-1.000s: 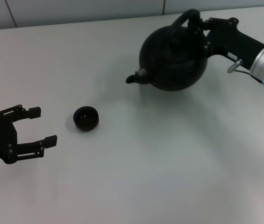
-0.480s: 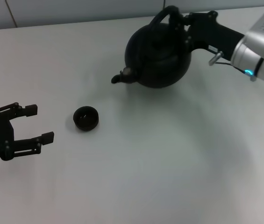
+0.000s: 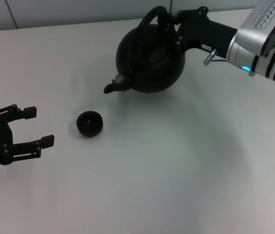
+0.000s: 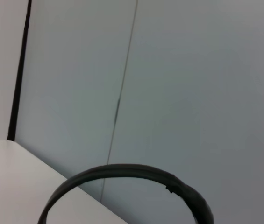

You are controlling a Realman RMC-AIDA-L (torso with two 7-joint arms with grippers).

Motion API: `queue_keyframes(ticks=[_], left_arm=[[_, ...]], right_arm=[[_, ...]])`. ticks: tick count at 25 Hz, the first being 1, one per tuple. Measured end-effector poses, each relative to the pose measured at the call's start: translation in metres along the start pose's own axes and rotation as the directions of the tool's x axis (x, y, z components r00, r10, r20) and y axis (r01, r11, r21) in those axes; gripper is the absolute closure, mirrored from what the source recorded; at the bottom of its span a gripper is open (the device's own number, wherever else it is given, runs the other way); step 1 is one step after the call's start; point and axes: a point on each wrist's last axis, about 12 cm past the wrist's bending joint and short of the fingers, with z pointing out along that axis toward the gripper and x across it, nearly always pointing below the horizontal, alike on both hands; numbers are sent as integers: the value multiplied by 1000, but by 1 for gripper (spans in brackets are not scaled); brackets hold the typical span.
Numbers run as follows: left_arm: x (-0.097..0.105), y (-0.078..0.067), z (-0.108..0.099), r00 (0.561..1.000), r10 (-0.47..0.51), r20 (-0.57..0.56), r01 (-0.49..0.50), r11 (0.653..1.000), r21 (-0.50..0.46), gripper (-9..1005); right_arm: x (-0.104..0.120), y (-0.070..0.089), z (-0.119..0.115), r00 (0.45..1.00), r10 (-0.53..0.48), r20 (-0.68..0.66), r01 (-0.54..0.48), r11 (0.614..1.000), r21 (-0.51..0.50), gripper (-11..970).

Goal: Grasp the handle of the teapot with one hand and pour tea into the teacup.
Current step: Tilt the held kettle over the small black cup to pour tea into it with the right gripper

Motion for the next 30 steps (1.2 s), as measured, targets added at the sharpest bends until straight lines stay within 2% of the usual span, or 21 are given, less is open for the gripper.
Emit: queue_keyframes(ticks=[30], left_arm=[[-4,3,-3,1000,-3,0,3,1000,-24,137]], right_arm=[[-17,2,18,989,-150,14,151,985,-84,878]])
